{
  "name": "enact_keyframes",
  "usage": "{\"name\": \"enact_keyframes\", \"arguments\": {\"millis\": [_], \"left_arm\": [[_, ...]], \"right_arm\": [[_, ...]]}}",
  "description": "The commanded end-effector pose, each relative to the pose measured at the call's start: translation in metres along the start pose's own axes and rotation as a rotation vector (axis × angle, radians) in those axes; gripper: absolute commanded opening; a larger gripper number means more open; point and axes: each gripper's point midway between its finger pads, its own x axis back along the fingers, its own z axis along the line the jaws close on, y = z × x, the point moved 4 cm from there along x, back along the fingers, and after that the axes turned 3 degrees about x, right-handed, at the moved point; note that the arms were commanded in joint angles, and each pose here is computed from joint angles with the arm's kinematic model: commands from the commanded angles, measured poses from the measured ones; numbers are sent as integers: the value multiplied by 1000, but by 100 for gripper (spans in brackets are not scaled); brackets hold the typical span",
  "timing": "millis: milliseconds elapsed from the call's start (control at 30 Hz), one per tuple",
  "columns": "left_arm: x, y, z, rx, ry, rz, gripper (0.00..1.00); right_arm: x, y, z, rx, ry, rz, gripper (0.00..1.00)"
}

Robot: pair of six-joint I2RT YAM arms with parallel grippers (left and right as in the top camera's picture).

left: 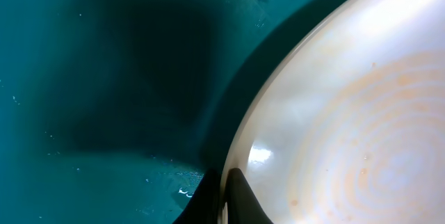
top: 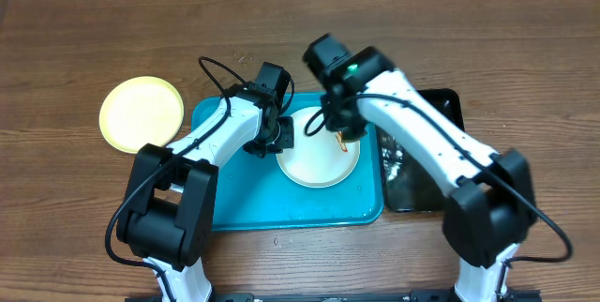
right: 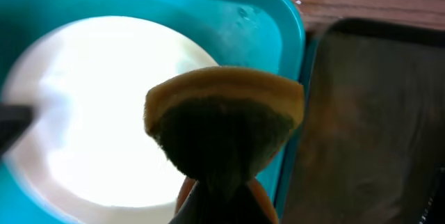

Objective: Clean dirty plates on tray and stack at the side
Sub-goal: 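Carry the sponge with the right gripper onto the white plate and wipe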

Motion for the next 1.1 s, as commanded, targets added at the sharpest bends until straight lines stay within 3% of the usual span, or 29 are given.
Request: {"name": "enact_keyframes", "arguments": {"millis": [0,567,767,867,1067], "left_arm": [[-4,0,4,2,14,11,4],[-4,-1,4,-2,15,13,5],[-4,-1,4,-2,15,14,5],[-4,-1,4,-2,17,16,5],[-4,-1,4,-5,17,16,4]], "right_arm": [[-25,1,-4,-36,-129,5,4],[-86,-7,11,-21,-140,117,4],[-115,-24,26,-18,-68,234,4],[-127,-33,38,-24,3,300,4],[-120,-38,78,14,320,378,4]]}}
